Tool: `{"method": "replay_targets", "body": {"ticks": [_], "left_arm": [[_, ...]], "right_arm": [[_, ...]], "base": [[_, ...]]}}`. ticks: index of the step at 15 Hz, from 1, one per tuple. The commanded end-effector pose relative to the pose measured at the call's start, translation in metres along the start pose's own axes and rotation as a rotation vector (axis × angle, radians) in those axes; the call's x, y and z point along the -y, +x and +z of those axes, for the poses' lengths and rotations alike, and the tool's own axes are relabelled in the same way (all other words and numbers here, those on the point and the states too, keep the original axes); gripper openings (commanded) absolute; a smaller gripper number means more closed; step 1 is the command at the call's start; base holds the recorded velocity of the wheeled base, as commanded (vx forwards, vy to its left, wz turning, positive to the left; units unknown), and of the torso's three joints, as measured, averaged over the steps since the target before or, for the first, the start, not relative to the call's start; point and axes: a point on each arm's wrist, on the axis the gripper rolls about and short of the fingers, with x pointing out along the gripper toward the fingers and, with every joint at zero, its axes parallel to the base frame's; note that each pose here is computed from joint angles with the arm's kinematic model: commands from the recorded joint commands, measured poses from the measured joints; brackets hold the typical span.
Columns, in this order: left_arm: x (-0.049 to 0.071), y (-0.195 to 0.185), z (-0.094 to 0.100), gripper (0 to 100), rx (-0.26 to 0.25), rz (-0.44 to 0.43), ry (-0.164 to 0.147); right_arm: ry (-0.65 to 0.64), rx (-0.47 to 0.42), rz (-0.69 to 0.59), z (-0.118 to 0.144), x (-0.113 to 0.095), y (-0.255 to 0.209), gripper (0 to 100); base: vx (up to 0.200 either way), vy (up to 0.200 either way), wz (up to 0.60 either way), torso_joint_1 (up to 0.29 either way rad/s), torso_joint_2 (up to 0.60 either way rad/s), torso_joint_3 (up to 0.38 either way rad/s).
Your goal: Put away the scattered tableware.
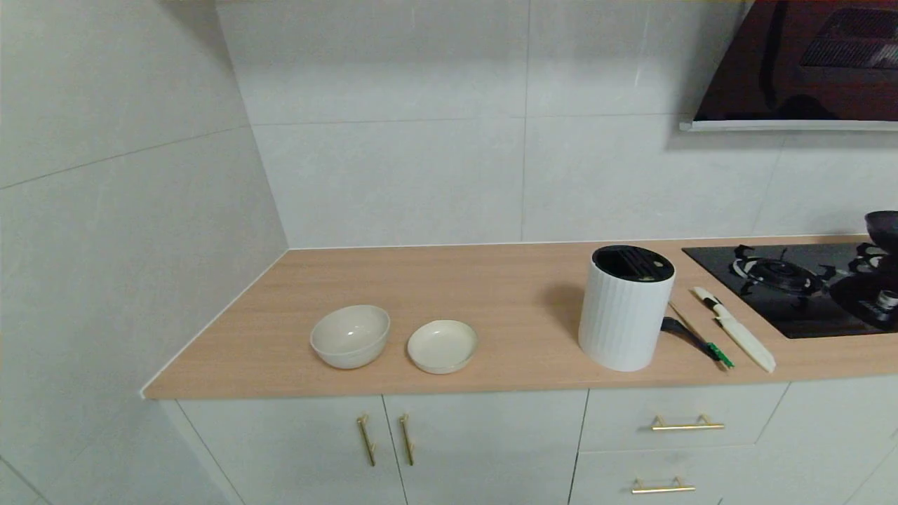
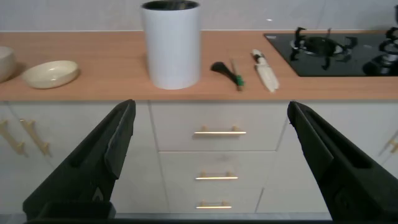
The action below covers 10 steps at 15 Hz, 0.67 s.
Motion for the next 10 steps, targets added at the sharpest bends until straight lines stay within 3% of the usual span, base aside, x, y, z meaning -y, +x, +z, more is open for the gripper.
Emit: {"method": "replay_targets", "body": {"ticks": [1,10], "left_arm": [[0.0000,0.0000,0.0000,100,0.000,0.001,0.000],[0.0000,0.0000,0.0000,100,0.000,0.001,0.000]], "right_arm": [[-0.001,0.000,0.000,0.0000,0.0000,0.0000,100],[0.001,0.000,-0.002,0.0000,0.0000,0.0000,100]], "base": [[0.000,0.200,0.00,0.002,0.00,-0.002],[0.000,0.200,0.00,0.000,0.00,0.002]]}}
